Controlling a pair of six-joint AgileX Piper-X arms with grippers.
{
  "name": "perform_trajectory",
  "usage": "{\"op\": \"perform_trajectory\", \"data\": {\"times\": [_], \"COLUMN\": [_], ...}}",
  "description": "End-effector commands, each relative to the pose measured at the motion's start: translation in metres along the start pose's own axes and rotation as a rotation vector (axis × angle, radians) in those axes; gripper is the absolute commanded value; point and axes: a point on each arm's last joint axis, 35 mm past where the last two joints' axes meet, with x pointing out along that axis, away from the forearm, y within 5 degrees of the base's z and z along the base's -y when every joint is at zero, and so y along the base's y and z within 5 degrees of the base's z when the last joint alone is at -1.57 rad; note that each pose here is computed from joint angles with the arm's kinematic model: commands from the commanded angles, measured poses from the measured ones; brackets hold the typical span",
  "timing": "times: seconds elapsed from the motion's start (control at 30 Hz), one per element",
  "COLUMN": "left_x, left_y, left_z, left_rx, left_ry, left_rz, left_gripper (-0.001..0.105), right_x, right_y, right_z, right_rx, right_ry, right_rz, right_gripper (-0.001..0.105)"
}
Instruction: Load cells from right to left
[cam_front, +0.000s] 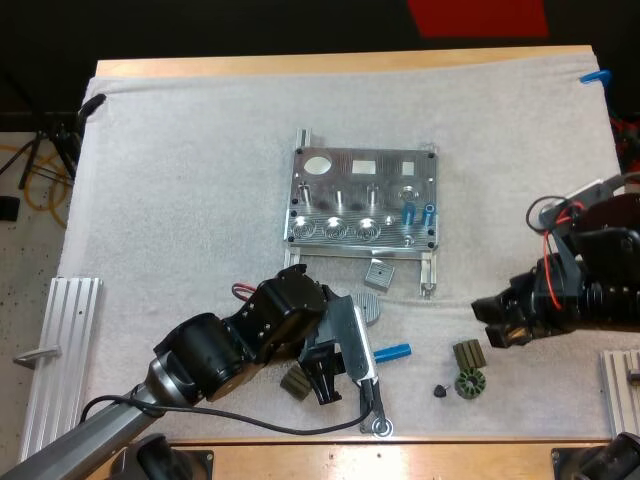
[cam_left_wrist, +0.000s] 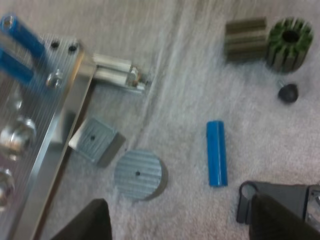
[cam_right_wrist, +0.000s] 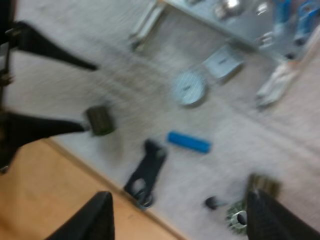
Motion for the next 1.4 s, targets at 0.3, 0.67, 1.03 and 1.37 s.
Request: {"op": "perform_trajectory", "data": {"times": [0.3,0.67,1.03,1.37], "left_x": [-0.001,0.040,0.103,0.143], "left_y": [0.000,-0.003,-0.034,-0.035], "left_z": [0.006,0.005,0.006,-0.012], "left_rx": [0.052,0.075,0.153,0.145], "left_ry": [-0.058,0.067,0.189,0.361], "left_rz": [-0.002,-0.066,-0.102,-0.050], "left_gripper": [0.058,0.058,0.058,0.058], "right_x": [0.005,0.000,0.000,0.000], "right_y": [0.006,0.008,0.008,0.008], "right_z": [-0.026,-0.029,-0.028,-0.028], "right_rx": [0.049,0.048,0.046,0.042], "right_ry": [0.059,0.043,0.037,0.037], "right_rz": [0.122,0.137,0.137,0.137], "right_gripper": [0.056,0.056,0.056,0.056]}}
